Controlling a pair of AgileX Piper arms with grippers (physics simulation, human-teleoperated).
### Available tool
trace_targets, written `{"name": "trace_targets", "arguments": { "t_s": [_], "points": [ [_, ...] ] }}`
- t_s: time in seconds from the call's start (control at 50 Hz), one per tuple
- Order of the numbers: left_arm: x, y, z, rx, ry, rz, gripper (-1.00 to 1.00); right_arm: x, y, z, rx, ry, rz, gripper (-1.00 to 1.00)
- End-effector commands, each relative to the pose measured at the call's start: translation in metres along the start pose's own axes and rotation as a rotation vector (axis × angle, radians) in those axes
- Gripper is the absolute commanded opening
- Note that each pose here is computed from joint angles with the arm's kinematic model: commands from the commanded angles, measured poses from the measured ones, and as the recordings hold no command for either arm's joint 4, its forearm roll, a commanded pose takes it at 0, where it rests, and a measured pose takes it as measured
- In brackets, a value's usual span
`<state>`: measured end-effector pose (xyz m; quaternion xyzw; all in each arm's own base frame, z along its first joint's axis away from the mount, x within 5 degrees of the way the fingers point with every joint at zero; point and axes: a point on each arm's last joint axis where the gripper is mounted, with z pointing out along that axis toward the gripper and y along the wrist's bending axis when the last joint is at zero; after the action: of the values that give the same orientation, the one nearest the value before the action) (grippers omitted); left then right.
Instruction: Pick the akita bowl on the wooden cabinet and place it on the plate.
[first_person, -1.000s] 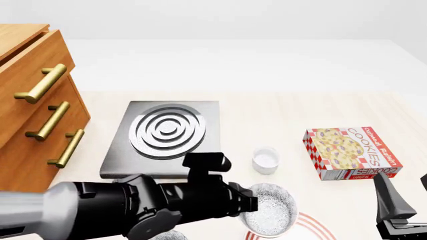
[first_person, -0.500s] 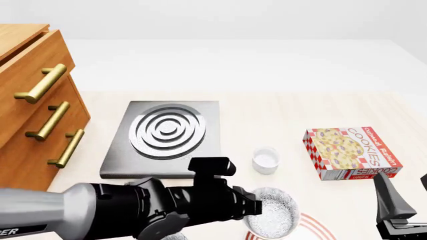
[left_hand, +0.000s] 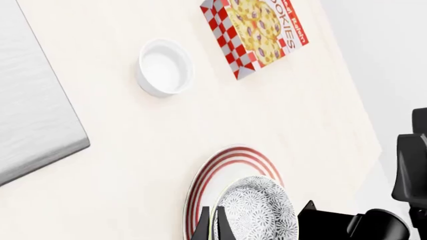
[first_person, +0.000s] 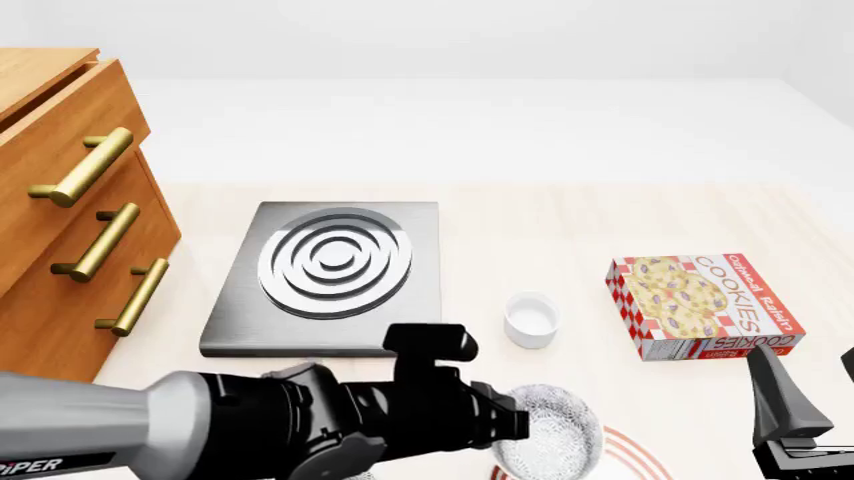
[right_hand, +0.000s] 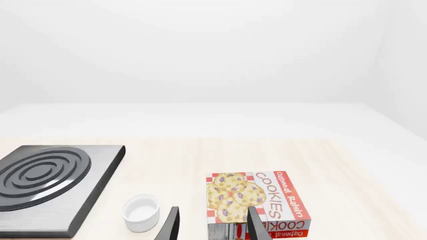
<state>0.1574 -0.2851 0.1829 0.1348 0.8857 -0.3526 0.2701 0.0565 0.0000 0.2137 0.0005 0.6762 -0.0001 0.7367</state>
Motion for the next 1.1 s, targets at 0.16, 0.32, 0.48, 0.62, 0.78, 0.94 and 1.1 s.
{"name": "trace_targets", "arguments": {
  "t_s": [0.16,0.32,0.48,0.62,0.78,0.94,1.1],
  "points": [
    [0.003,-0.003,0.003,0.009,0.003,-0.016,-1.00,0.000,0.000,0.000,0.000,0.000,0.000,1.00],
    [0.005,-0.004,0.007,0.010,0.008,-0.017,-1.00,0.000,0.000,0.000,0.000,0.000,0.000,1.00],
    [0.006,-0.003,0.012,0.009,0.010,-0.021,-1.00,0.000,0.000,0.000,0.000,0.000,0.000,1.00],
    [0.005,-0.003,0.014,0.007,0.010,-0.024,-1.00,0.000,0.000,0.000,0.000,0.000,0.000,1.00],
    [0.006,-0.002,0.016,0.006,0.011,-0.027,-1.00,0.000,0.000,0.000,0.000,0.000,0.000,1.00],
    [0.007,-0.002,0.019,0.005,0.013,-0.031,-1.00,0.000,0.000,0.000,0.000,0.000,0.000,1.00],
    [0.008,-0.001,0.023,0.003,0.017,-0.034,-1.00,0.000,0.000,0.000,0.000,0.000,0.000,1.00]
  ]
}}
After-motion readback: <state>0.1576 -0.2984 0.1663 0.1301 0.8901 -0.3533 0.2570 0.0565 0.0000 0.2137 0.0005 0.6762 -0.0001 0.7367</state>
